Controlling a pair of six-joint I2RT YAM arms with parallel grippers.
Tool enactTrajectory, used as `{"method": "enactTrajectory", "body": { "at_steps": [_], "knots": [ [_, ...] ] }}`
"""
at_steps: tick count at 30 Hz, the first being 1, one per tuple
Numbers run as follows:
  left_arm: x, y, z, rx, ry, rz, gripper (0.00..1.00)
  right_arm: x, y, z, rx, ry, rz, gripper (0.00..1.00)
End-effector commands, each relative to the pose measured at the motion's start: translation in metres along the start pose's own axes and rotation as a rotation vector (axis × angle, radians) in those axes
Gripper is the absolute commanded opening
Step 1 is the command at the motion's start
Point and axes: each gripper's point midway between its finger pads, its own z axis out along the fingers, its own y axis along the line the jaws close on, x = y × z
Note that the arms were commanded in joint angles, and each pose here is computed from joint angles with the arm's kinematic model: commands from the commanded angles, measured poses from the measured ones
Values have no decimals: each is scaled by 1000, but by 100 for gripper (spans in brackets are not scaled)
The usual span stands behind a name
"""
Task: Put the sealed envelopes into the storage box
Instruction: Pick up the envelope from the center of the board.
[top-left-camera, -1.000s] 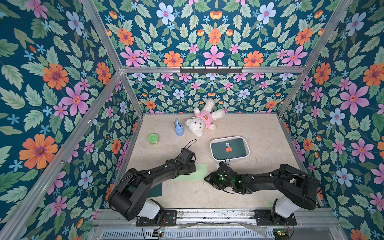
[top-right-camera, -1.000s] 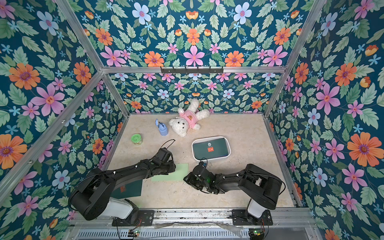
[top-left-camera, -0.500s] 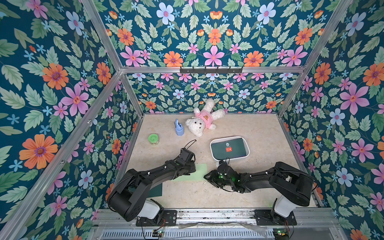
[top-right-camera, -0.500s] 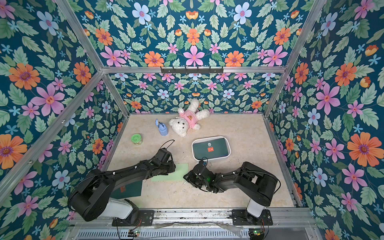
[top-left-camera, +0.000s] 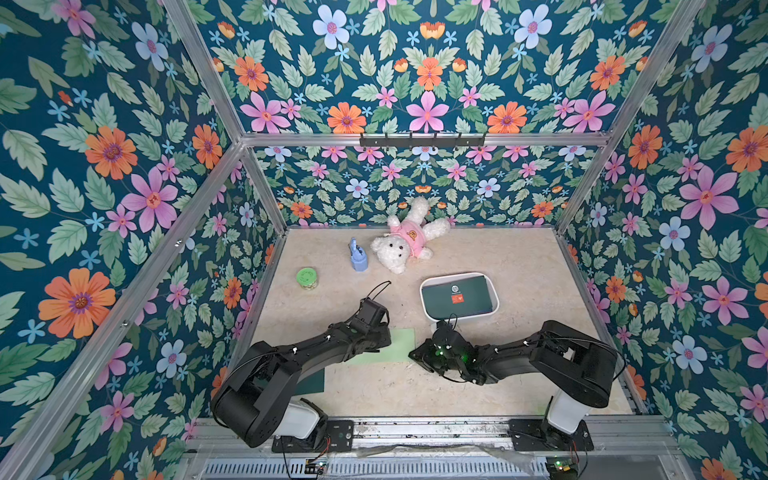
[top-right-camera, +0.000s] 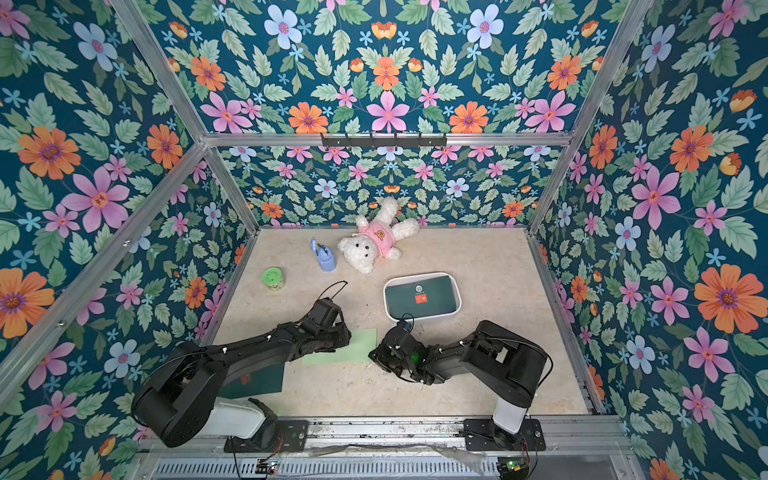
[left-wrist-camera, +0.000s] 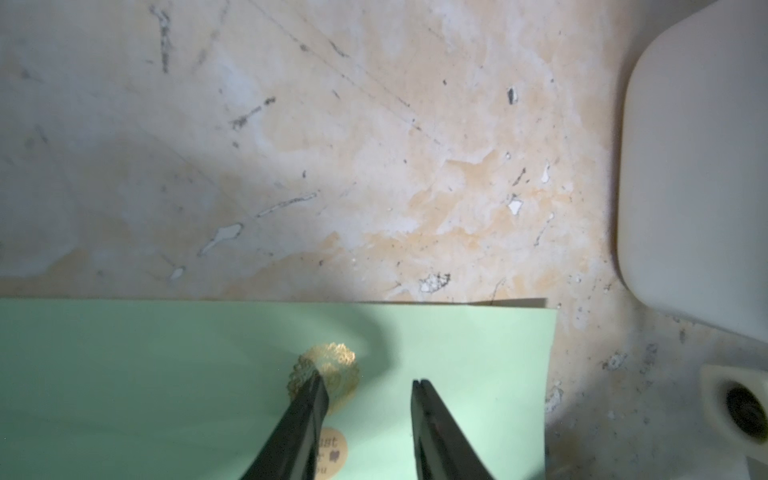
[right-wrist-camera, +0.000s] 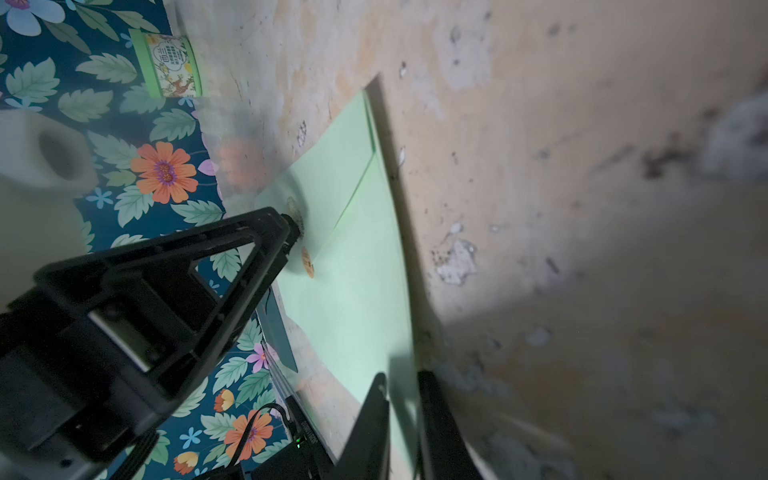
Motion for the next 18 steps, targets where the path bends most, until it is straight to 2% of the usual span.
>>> {"method": "enactTrajectory", "body": {
  "at_steps": [1,7,12,18],
  "knots": [
    [35,22,-5,-96,163,-2,43,-2,-4,-3,27,-11,-10,8],
    [-6,-6,-25,-87,98,131,46,-10,9,-16,26,-39,-59,4],
    [-32,-38,-48,-26,88,365,47,-17,26,-33,67,-56,-204,1],
    [-51,-51,-74,-8,46,645,49,-29,30,-57,159,-59,-384,1]
  ]
}}
